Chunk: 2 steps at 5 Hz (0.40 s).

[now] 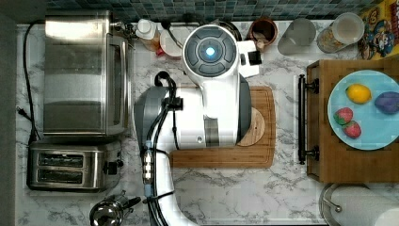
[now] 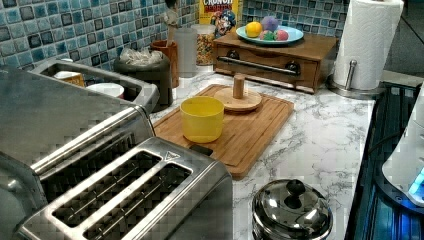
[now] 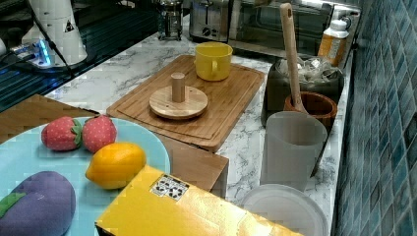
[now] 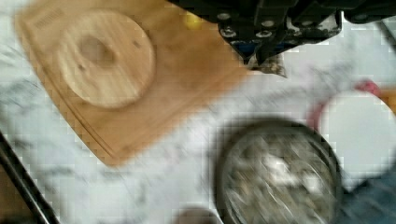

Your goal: Get a tea bag.

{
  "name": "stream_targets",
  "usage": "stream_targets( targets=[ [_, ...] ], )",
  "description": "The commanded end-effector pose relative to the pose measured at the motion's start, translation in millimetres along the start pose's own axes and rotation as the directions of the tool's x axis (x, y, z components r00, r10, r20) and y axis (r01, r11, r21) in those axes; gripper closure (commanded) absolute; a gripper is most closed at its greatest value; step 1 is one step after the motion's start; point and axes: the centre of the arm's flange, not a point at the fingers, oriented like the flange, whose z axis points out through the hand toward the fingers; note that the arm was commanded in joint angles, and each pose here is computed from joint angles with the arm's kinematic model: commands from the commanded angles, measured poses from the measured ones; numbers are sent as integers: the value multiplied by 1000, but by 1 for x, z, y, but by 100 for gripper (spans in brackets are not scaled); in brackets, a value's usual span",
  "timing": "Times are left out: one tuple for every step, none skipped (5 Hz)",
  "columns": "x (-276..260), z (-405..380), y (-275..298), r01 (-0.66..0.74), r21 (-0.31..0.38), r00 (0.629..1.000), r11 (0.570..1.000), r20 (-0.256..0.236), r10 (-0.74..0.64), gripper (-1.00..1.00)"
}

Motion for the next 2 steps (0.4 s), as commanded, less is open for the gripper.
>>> stream_targets(
  targets=[
    [-34, 6, 6, 37, 29, 999, 999, 32, -38, 100],
    [-38, 2, 5, 52, 44, 998, 998, 26, -53, 100]
  ],
)
